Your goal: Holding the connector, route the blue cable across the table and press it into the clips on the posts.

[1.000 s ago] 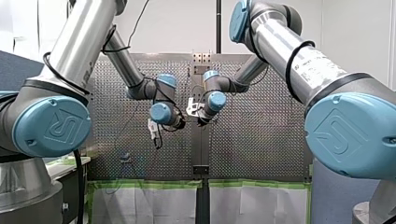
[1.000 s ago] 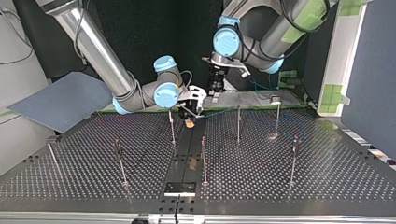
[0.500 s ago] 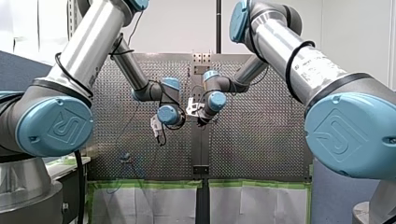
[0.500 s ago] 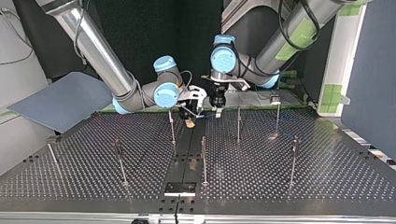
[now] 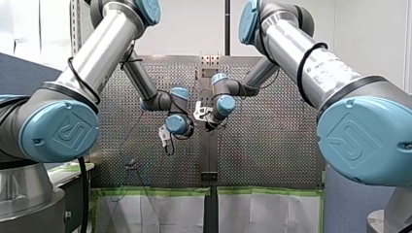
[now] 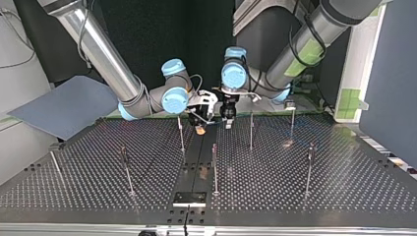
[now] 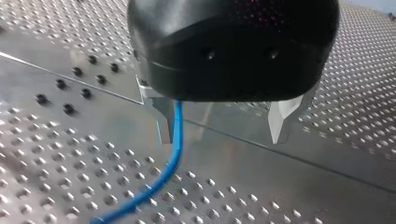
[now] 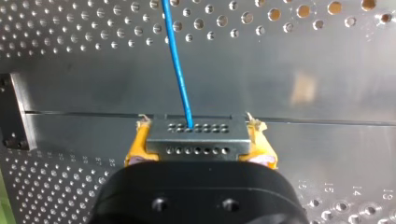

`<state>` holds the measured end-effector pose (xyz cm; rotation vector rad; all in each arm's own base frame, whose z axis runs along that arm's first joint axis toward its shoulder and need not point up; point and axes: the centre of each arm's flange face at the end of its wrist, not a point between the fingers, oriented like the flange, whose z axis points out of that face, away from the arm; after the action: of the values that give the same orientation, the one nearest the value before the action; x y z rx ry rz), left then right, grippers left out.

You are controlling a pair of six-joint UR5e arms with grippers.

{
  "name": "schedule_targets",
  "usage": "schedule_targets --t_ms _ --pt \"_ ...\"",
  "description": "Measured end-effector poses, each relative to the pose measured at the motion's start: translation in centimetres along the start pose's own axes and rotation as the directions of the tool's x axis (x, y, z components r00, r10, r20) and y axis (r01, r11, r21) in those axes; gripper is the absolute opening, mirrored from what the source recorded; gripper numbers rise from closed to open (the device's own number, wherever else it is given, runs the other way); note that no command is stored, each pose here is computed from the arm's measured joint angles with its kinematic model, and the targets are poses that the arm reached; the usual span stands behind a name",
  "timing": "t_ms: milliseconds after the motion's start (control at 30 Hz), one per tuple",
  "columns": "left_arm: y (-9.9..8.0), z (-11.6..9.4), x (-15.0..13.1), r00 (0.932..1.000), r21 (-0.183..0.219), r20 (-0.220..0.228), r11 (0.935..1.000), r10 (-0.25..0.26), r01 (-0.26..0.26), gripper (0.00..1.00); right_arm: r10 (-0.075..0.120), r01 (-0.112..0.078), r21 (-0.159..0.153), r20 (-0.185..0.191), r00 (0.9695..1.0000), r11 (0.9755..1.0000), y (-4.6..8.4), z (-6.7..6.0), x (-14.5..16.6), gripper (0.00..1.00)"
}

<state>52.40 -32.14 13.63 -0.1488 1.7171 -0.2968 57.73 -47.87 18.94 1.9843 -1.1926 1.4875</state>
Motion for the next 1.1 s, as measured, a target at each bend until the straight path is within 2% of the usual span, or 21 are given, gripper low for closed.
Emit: schedule_targets --t_ms 200,400,467,500,533,567,600,633,667,700,733,933,1100 --pt "0.1 -0.2 1.1 0.9985 -0.032 -0.035 0.9985 0.043 -0.045 1.00 0.000 0.000 0.000 0.000 1.0000 1.0000 0.0 0.0 0.0 0.00" --pt "0.1 -0.5 1.2 0.9968 -0.062 -0.038 0.9954 0.070 -0.073 1.00 0.000 0.000 0.001 -0.001 1.0000 1.0000 0.0 0.0 0.0 0.00" --pt "0.1 -0.6 1.2 0.9966 -0.068 -0.037 0.9948 0.074 -0.076 0.73 -0.002 0.002 0.003 -0.002 1.0000 1.0000 -0.1 0.0 0.0 0.00" --pt "0.1 -0.6 1.2 0.9963 -0.070 -0.038 0.9944 0.077 -0.080 0.73 -0.004 0.004 0.005 -0.002 1.0000 1.0000 -0.2 0.0 0.0 0.00" --pt "0.1 -0.6 1.2 0.9961 -0.071 -0.039 0.9941 0.080 -0.082 0.54 -0.006 0.006 0.007 -0.002 1.0000 1.0000 -0.2 0.0 0.1 0.00" --pt "0.1 -0.6 1.2 0.9958 -0.071 -0.039 0.9938 0.083 -0.086 0.41 -0.007 0.007 0.008 -0.002 1.0000 0.9999 -0.3 0.0 0.1 0.00" --pt "0.1 -0.6 1.2 0.9953 -0.072 -0.041 0.9933 0.088 -0.090 0.41 -0.008 0.008 0.009 -0.002 1.0000 0.9999 -0.3 0.0 0.1 0.00" --pt "0.0 -0.7 1.2 0.9950 -0.072 -0.042 0.9930 0.091 -0.094 0.22 -0.009 0.009 0.009 -0.001 1.0000 0.9999 -0.3 0.0 0.1 0.00" --pt "0.0 -0.7 1.2 0.9946 -0.072 -0.044 0.9927 0.094 -0.097 0.11 -0.009 0.009 0.009 -0.002 1.0000 0.9999 -0.3 0.0 0.1 0.00" --pt "-0.1 -0.6 1.2 0.9942 -0.073 -0.046 0.9923 0.097 -0.100 0.11 -0.009 0.009 0.009 -0.002 1.0000 0.9999 -0.3 0.0 0.1 0.00" --pt "-0.1 -0.6 1.1 0.9940 -0.073 -0.048 0.9921 0.099 -0.102 0.00 -0.010 0.010 0.010 -0.002 1.0000 0.9999 -0.3 0.0 0.1 0.00" --pt "-0.4 -0.4 0.6 0.9919 -0.085 -0.065 0.9898 0.109 -0.114 0.00 -0.011 0.011 0.012 -0.004 0.9999 0.9999 -0.4 -0.1 0.3 0.00" --pt "-0.8 -0.6 -0.3 0.9908 -0.091 -0.075 0.9887 0.112 -0.119 0.00 -0.005 0.006 0.020 -0.023 0.9997 0.9998 -0.8 -0.9 1.8 0.00"
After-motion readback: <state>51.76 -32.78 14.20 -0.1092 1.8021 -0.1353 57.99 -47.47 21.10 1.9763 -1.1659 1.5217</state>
